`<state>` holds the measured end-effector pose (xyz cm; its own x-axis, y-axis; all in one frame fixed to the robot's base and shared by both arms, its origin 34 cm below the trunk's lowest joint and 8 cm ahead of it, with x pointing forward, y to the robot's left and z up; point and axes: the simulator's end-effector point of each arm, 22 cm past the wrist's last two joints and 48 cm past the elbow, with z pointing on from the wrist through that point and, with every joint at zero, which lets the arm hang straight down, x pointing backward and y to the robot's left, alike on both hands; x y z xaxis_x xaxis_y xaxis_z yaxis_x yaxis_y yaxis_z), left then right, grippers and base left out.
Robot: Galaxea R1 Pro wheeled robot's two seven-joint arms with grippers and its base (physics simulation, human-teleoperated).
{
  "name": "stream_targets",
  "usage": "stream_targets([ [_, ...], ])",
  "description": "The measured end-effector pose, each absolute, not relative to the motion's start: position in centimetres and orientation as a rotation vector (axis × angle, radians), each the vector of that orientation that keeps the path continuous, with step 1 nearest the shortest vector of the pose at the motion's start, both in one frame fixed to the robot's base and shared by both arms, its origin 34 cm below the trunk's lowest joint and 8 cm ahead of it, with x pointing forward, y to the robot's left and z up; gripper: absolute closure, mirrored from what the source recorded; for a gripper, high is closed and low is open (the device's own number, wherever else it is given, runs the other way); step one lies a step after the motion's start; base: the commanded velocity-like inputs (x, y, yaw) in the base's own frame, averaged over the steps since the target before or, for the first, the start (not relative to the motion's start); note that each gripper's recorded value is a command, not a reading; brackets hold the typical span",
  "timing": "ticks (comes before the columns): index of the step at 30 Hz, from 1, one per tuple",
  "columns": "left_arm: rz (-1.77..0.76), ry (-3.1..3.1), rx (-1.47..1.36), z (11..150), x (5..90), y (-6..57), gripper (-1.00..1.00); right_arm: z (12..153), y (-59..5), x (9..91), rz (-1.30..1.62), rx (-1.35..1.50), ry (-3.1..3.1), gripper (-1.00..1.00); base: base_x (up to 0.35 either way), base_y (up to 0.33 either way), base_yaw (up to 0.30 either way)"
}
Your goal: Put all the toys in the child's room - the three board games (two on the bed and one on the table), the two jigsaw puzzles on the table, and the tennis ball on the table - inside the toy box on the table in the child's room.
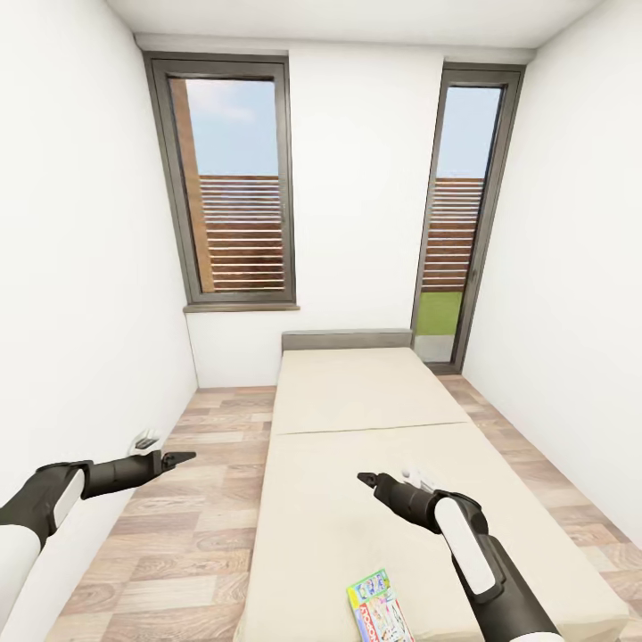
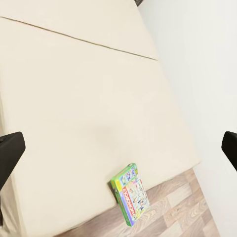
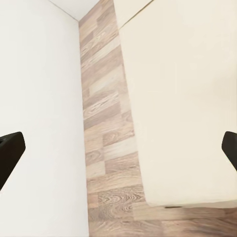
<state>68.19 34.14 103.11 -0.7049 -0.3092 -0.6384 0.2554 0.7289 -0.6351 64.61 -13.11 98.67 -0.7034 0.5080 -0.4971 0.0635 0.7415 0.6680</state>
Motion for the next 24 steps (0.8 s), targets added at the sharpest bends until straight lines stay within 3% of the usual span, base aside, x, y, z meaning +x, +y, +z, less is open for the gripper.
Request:
stream_targets([
  [24, -0.972, 2.119, -0.126, 103.2, 69.3, 35.4, -1.0, 97.5, -13.0, 65.3, 0.833, 0.425, 2.243, -1.0, 0.0, 0.0, 0.0],
])
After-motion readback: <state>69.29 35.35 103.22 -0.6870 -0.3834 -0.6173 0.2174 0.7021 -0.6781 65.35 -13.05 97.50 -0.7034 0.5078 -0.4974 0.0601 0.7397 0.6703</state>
